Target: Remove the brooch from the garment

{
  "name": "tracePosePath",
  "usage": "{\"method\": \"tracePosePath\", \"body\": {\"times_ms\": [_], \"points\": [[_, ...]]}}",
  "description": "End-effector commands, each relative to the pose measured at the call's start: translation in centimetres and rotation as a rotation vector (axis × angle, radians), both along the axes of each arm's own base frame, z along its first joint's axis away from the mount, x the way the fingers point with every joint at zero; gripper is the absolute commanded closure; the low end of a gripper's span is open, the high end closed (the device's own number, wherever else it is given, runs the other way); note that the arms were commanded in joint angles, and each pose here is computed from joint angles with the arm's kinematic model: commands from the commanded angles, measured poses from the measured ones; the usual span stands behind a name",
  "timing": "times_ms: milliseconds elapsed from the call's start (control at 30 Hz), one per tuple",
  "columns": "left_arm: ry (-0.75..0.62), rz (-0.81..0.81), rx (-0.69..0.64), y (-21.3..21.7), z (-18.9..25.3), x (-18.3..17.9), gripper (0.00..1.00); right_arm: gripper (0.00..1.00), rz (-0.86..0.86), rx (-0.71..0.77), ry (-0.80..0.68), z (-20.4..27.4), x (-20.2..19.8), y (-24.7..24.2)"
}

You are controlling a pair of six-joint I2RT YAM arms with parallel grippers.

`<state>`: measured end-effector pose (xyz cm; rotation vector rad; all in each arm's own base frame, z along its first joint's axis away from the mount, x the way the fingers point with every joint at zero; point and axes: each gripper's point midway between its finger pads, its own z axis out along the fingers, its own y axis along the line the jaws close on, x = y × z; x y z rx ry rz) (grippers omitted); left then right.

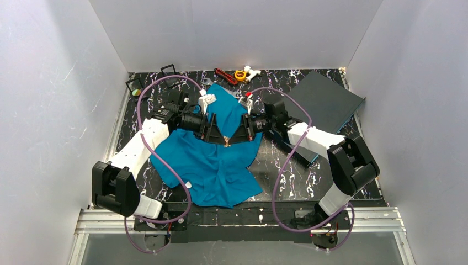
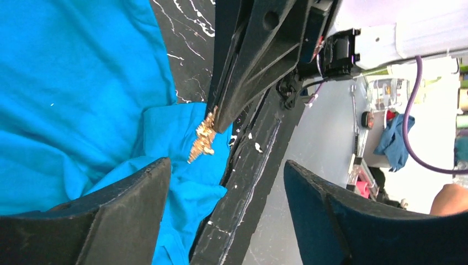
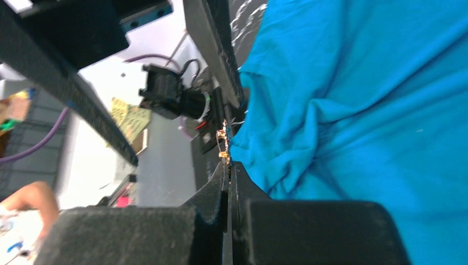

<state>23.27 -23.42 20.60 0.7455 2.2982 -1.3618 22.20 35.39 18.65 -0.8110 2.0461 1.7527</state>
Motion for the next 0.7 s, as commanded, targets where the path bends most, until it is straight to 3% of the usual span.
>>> {"method": "tracePosePath", "body": {"times_ms": [0,67,133,433,667], "points": [[-0.051,0.111,0.021,0.7,1.8,1.9,0.21,0.99,-0.100,-0.170,-0.193,0.2,3.0,-1.1],[-0.036,0.191,0.041,1.2,1.9,3.1,0.09,0.99,-0.145,-0.225,-0.287,0.7,4.5,-1.6],[-0.032,0.266,0.052,1.6,2.1,4.2,0.06,0.99,-0.185,-0.271,-0.365,1.4,5.9,-2.1],[0.103,0.375,-0.062,0.1,3.9,6.3,0.23,0.99,-0.279,-0.403,-0.624,4.3,9.7,-3.1],[0.103,0.387,-0.116,-0.3,5.3,7.0,0.26,0.99,-0.282,-0.467,-0.782,5.3,9.7,-3.2]]}}
